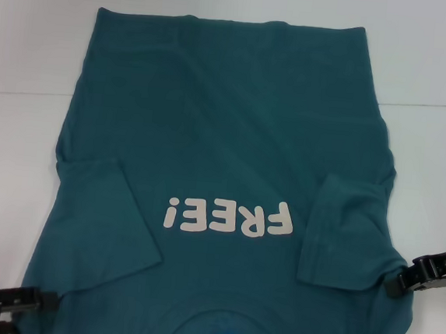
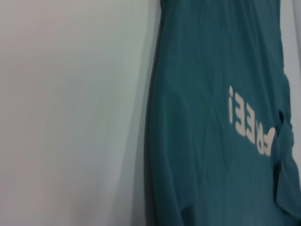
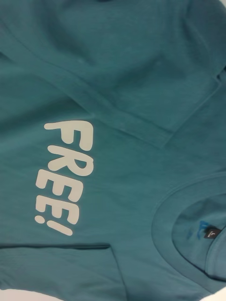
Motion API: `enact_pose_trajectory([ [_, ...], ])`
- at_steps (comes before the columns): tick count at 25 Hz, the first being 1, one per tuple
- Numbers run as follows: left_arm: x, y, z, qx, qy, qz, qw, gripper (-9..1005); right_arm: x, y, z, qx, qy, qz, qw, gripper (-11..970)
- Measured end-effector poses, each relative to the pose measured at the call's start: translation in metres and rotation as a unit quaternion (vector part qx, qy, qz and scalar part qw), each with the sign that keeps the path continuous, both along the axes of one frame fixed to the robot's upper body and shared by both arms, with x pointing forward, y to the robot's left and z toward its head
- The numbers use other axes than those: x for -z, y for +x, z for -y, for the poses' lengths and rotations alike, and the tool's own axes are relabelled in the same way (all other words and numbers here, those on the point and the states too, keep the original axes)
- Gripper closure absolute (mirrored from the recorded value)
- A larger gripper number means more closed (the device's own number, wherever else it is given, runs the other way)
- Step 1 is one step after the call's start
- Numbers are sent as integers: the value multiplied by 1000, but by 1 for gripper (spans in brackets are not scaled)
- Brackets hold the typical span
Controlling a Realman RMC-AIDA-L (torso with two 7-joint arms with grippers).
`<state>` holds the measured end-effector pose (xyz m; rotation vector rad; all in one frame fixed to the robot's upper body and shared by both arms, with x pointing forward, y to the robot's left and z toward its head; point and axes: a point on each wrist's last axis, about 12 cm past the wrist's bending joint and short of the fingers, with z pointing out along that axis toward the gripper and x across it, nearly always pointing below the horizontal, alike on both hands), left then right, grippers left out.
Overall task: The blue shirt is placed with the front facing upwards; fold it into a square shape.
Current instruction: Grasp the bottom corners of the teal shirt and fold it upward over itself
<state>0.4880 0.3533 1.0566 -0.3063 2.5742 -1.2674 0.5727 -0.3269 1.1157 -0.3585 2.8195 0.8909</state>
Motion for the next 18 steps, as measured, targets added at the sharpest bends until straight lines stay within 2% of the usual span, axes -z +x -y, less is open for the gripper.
enact_pose_trajectory([
  [6,2,-3,0,1,2,-7,1000,91,0,0,0,-1,0,1,1000,875],
  [18,3,13,7,-20,2,-5,1000,115,0,0,0,-4,0,1,1000,871],
])
